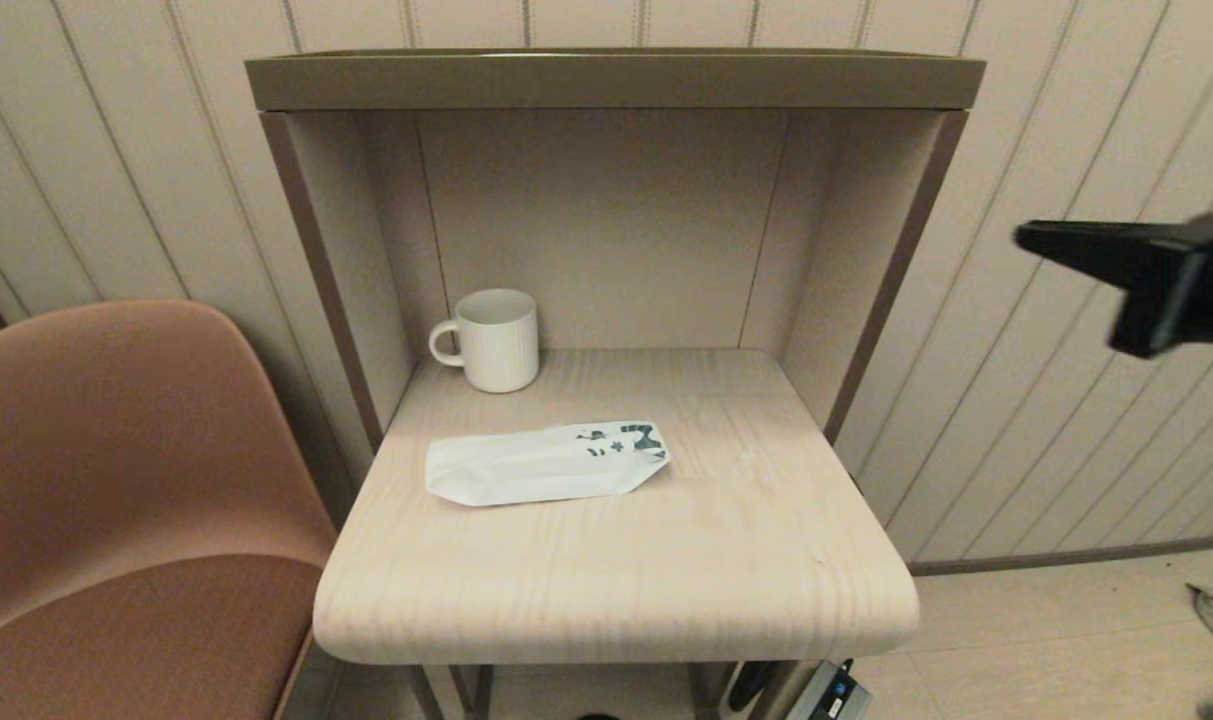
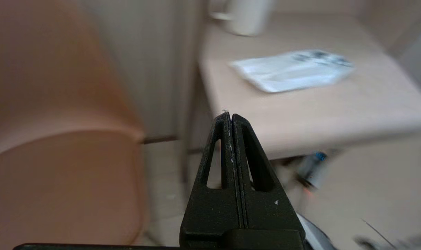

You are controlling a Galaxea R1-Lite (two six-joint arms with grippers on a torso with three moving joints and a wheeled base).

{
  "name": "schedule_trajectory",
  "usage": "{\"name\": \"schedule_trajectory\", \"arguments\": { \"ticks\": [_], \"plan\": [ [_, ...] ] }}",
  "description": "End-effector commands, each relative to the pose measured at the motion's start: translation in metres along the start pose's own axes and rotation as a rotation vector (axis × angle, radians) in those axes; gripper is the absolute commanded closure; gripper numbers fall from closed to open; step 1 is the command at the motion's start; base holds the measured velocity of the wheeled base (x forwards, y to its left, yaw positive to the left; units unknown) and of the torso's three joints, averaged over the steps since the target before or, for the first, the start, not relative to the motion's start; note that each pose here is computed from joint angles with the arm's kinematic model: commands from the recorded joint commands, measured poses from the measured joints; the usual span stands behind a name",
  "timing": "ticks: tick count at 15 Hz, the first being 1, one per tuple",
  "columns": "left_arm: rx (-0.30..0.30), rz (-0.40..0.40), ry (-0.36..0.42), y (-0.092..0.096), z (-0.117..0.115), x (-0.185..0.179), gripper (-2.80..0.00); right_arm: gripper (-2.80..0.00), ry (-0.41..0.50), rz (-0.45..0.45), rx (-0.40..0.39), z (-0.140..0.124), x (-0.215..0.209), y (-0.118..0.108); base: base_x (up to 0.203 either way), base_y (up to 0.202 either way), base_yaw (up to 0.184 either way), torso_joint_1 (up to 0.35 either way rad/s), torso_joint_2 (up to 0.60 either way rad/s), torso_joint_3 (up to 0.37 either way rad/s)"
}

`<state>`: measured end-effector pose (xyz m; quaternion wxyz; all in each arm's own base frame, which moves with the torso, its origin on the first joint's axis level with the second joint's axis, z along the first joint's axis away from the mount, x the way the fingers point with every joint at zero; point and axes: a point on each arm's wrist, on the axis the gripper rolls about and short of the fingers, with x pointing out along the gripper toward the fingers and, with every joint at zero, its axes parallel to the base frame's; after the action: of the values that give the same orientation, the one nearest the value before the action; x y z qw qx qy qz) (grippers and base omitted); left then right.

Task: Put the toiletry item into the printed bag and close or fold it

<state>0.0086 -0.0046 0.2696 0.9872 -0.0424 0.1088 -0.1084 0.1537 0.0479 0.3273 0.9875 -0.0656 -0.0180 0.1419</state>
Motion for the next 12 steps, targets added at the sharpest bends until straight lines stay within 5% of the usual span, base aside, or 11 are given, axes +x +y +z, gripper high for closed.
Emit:
{"name": "schedule_trajectory", "arguments": {
  "ticks": [1,5,8,12],
  "plan": [
    [0.010,0.058,-0.118,-0.005,-0.032,-0.041,0.00,0.00,-0.106,-0.132,0.014,0.001,-0.108,-0.005,0.000,0.000,0.000,0.000,0.00,0.000],
    [0.001,0.114,-0.131,-0.003,-0.084,-0.056,0.00,0.00,-0.037,-0.390,0.045,-0.071,-0.183,0.003,0.000,0.000,0.000,0.000,0.00,0.000],
    [0.022,0.158,-0.109,0.000,-0.121,-0.050,0.00,0.00,0.042,-0.508,0.060,-0.132,-0.196,0.016,0.000,0.000,0.000,0.000,0.00,0.000],
    [0.102,0.194,-0.090,0.009,-0.164,-0.023,0.00,0.00,-0.014,-0.343,0.056,-0.183,-0.209,0.034,0.000,0.000,0.000,0.000,0.00,0.000]
  ]
}}
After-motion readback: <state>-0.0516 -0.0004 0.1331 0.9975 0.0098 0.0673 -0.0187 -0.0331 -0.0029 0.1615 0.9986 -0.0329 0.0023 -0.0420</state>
